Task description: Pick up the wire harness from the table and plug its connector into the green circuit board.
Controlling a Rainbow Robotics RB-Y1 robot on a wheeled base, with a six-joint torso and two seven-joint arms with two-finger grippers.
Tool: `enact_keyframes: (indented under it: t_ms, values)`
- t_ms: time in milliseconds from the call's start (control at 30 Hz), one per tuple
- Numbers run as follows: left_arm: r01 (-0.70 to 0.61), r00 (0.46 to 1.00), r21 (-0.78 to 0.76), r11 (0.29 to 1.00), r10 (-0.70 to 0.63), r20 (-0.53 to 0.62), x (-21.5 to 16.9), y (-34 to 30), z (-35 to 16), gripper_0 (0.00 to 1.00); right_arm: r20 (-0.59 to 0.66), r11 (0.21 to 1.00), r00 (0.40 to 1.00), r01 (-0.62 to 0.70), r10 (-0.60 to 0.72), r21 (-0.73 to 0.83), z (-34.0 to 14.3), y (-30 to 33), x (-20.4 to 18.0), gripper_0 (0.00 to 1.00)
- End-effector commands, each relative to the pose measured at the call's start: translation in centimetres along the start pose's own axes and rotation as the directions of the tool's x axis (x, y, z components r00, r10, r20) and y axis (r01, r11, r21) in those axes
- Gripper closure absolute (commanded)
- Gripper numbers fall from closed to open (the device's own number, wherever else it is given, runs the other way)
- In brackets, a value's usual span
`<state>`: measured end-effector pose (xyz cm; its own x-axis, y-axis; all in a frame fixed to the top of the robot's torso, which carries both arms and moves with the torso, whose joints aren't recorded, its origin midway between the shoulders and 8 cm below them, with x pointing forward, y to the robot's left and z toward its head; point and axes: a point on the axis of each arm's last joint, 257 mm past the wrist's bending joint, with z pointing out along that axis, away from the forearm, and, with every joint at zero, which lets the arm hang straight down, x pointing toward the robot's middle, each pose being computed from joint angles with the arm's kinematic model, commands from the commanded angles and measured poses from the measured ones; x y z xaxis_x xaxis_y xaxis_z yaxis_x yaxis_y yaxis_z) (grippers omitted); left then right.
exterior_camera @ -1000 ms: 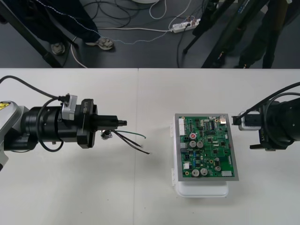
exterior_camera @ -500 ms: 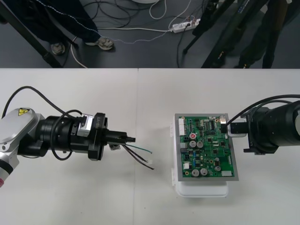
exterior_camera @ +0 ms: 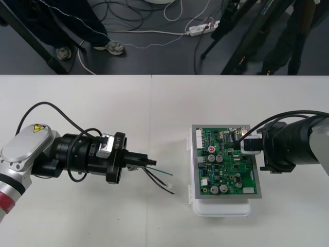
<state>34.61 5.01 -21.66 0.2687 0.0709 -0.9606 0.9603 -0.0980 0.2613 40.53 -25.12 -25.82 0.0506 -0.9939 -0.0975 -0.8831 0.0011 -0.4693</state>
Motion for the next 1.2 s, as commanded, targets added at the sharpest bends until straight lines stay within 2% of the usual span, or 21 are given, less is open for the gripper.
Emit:
enact_keyframes:
  t_ms: [33,400,667,1200]
  values:
    - [0.022,1.0,-0.017,1.0,-0.022,0.02,-0.8,1.2,2.2,1.0,0.019,0.999,0.999,-0.032,0.032,0.014,-0.2,0.2,-1.9,0.0]
    - [0.076,0.996,-0.057,0.995,-0.074,0.044,-0.2,1.2,3.9,1.0,0.009,0.999,0.999,-0.044,0.044,0.003,0.2,0.8,-2.0,0.0]
    - [0.057,0.998,-0.1,0.993,-0.055,0.02,0.4,1.9,4.1,1.0,0.032,0.999,0.998,-0.05,0.05,-0.013,0.4,1.3,-2.9,0.0]
    - [0.088,0.995,-0.146,0.985,-0.082,0.052,0.1,1.7,5.1,1.0,0.048,0.998,0.997,-0.059,0.06,-0.018,0.5,1.5,-3.6,0.0]
